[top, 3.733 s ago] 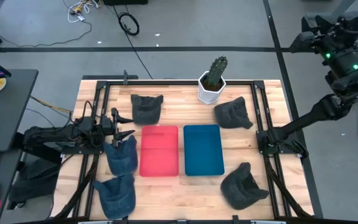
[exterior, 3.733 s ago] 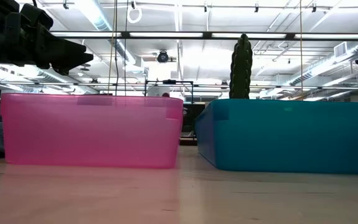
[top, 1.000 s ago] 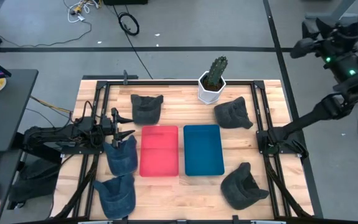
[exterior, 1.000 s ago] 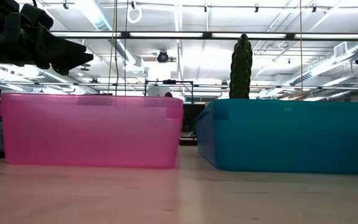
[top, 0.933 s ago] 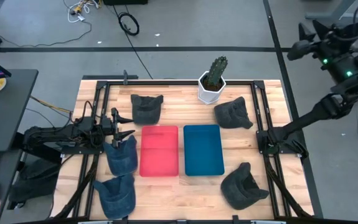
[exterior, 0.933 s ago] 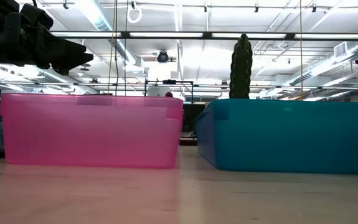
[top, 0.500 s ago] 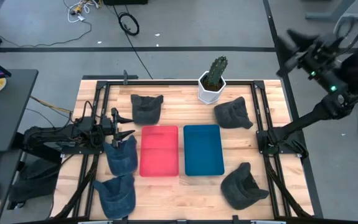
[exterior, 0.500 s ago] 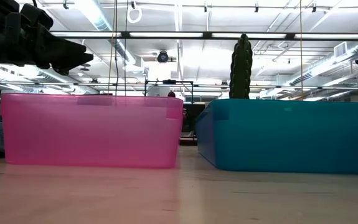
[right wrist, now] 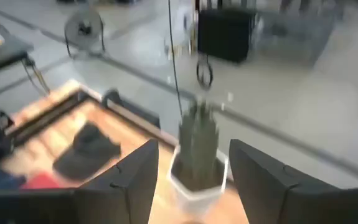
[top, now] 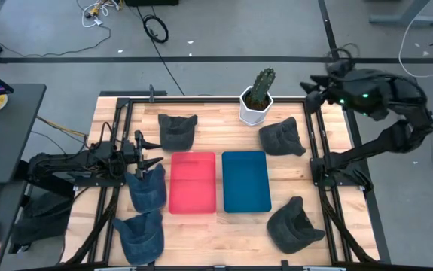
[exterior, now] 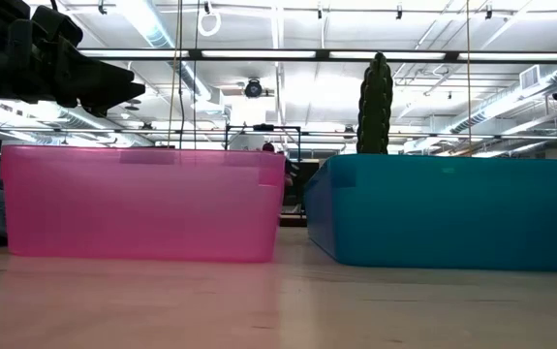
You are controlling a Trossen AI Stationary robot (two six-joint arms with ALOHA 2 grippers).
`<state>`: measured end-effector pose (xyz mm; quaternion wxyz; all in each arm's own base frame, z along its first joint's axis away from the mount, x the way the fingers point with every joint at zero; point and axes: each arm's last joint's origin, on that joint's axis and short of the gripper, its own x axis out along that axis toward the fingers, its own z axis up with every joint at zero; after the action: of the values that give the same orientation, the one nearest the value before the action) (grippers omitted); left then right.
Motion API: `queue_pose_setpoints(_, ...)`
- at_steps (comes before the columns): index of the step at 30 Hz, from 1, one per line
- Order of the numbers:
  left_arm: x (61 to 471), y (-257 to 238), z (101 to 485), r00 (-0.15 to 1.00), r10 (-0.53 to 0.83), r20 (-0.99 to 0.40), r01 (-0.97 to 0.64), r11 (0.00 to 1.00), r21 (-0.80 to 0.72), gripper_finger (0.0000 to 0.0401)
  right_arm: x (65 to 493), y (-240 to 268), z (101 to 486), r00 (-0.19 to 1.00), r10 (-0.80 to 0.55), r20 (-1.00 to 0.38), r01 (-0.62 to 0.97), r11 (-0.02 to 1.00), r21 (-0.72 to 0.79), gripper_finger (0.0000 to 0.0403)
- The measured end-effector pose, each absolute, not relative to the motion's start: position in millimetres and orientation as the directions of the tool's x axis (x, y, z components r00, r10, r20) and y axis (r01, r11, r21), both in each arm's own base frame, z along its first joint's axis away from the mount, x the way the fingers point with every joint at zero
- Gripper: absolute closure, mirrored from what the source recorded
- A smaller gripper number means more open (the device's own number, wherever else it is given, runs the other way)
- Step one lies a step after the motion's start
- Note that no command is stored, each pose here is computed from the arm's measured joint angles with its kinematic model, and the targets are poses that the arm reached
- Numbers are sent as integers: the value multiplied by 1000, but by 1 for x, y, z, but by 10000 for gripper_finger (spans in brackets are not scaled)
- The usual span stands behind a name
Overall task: Pick & Place hat
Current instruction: Put the top right gray cap into the bin
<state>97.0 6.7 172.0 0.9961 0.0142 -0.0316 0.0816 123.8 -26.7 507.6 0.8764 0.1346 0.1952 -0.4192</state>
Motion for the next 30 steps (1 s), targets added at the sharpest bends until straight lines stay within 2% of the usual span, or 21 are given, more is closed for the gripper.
queue_pose_setpoints(8, 97, 7, 172, 985, 162, 66, -164, 986, 23, 174, 134, -37, 490, 465, -621, -631, 822, 568, 46, 202)
queue_pose_setpoints(16, 97, 7, 172, 985, 162, 65, -164, 986, 23, 174, 146, -39, 471, 431, -555, -711, 812, 582, 37, 202)
queue_pose_setpoints(21, 97, 7, 172, 985, 162, 65, -164, 986, 23, 174, 152, -39, 451, 386, -515, -765, 834, 550, 50, 202)
queue_pose_setpoints(30, 97, 7, 172, 985, 162, 66, -164, 986, 23, 174, 163, -44, 397, 202, -484, -851, 874, 481, -66, 202)
